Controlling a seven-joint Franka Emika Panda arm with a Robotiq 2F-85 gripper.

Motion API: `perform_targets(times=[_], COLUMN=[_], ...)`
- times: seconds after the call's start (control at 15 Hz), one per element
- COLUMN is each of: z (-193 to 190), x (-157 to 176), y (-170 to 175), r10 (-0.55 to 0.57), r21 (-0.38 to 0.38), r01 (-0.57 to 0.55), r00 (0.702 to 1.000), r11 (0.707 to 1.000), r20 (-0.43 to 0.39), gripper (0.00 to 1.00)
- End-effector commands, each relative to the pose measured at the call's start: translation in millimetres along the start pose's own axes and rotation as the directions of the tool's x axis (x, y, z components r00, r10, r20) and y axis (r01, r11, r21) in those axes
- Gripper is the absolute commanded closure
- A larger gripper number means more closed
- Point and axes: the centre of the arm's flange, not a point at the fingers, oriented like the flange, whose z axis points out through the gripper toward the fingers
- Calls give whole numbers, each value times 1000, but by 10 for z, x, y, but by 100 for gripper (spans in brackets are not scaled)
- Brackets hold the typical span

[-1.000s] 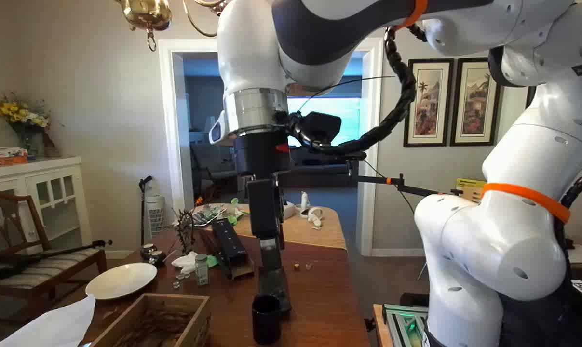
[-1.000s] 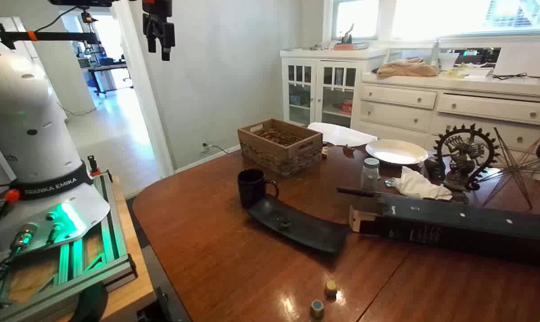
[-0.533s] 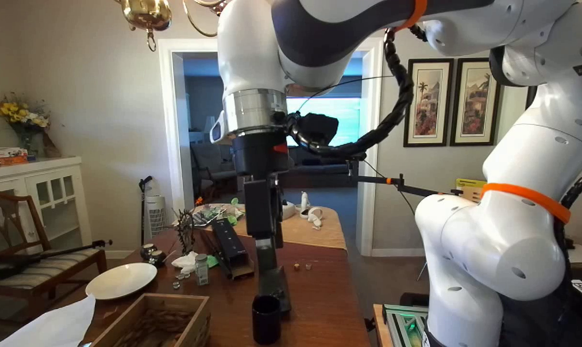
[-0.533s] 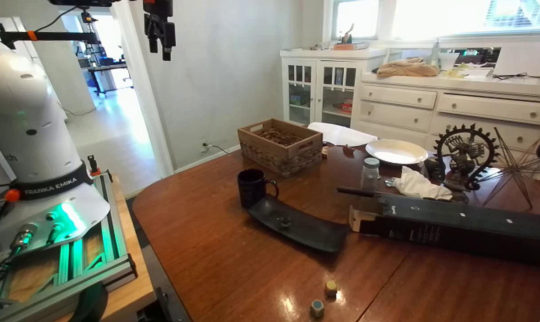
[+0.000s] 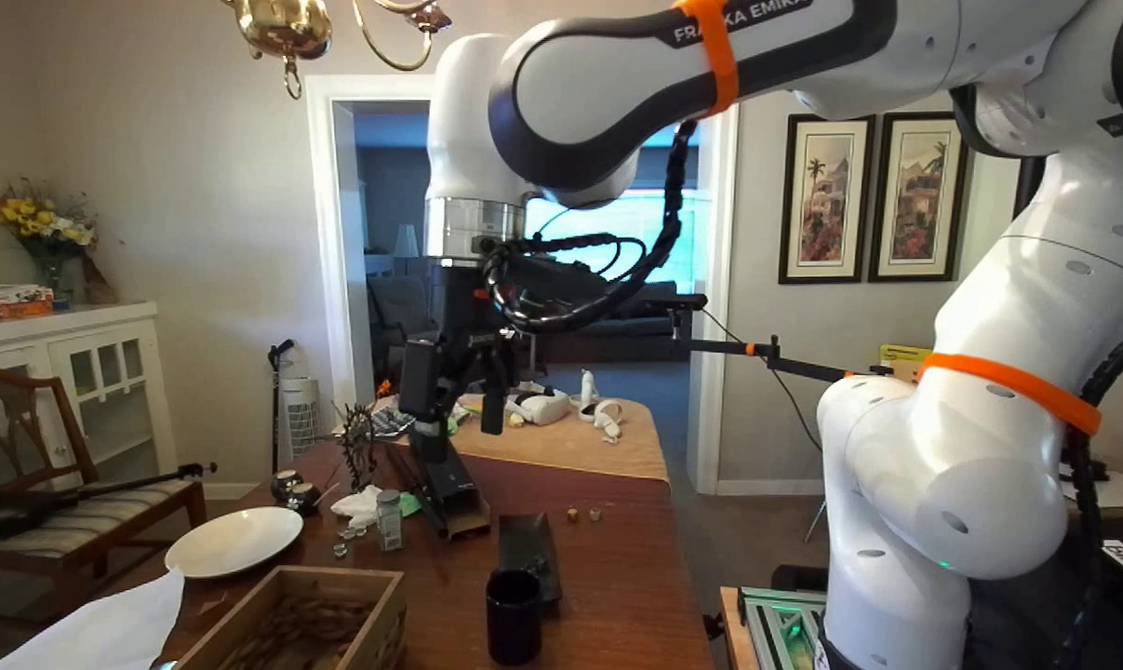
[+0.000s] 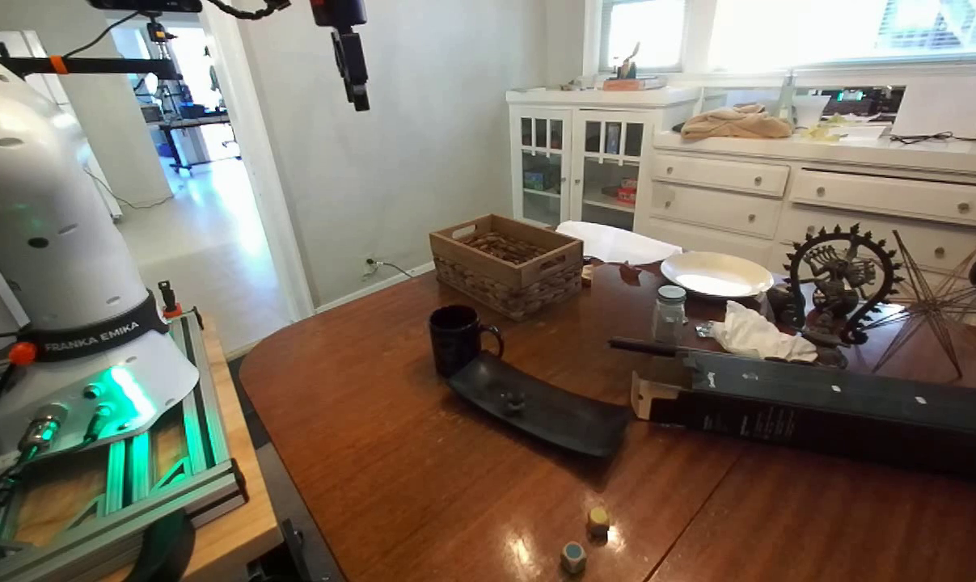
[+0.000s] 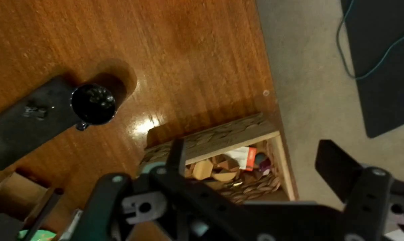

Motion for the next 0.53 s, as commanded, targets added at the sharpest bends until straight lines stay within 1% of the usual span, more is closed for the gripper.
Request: perform_targets(times=[0.0, 0.13, 0.33, 0.47], z=[83, 117, 157, 184], x=[237, 336, 386, 362], y=[257, 436, 678, 816], r10=[171, 250, 356, 366], r21=[-31, -60, -125, -165], r01=[-175, -262, -387, -407], r00=[980, 955, 910, 901], r11=[984, 963, 914, 898], r20=[-100, -157, -214, -233], gripper=[0, 0, 0, 0])
